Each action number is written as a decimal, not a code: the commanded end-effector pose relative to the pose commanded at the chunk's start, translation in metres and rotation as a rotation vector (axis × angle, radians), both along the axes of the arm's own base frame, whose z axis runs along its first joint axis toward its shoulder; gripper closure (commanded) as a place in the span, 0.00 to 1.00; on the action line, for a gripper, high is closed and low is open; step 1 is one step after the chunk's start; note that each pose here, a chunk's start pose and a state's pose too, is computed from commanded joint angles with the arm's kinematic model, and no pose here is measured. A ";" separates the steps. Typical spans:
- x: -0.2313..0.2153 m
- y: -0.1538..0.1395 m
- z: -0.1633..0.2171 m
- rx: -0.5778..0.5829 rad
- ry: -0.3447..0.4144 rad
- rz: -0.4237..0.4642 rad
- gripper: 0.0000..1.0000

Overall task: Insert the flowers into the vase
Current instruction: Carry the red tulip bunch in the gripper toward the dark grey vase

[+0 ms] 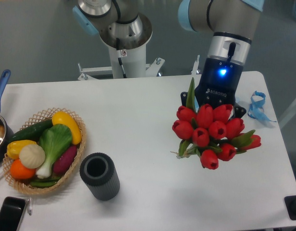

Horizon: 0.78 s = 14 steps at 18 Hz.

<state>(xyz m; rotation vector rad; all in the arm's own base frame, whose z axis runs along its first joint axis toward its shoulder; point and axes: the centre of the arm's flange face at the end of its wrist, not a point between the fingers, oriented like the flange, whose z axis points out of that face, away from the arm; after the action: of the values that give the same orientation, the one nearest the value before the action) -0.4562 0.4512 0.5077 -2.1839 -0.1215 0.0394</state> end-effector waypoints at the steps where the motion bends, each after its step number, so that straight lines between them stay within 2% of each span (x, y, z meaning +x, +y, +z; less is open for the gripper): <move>1: 0.007 0.006 0.002 0.001 0.002 -0.013 0.60; 8: 0.033 0.027 0.007 0.010 -0.007 -0.058 0.60; 14: 0.048 0.038 0.012 0.029 -0.038 -0.055 0.60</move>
<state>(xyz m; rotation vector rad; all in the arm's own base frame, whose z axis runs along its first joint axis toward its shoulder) -0.4082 0.4895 0.5192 -2.1588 -0.0827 -0.0350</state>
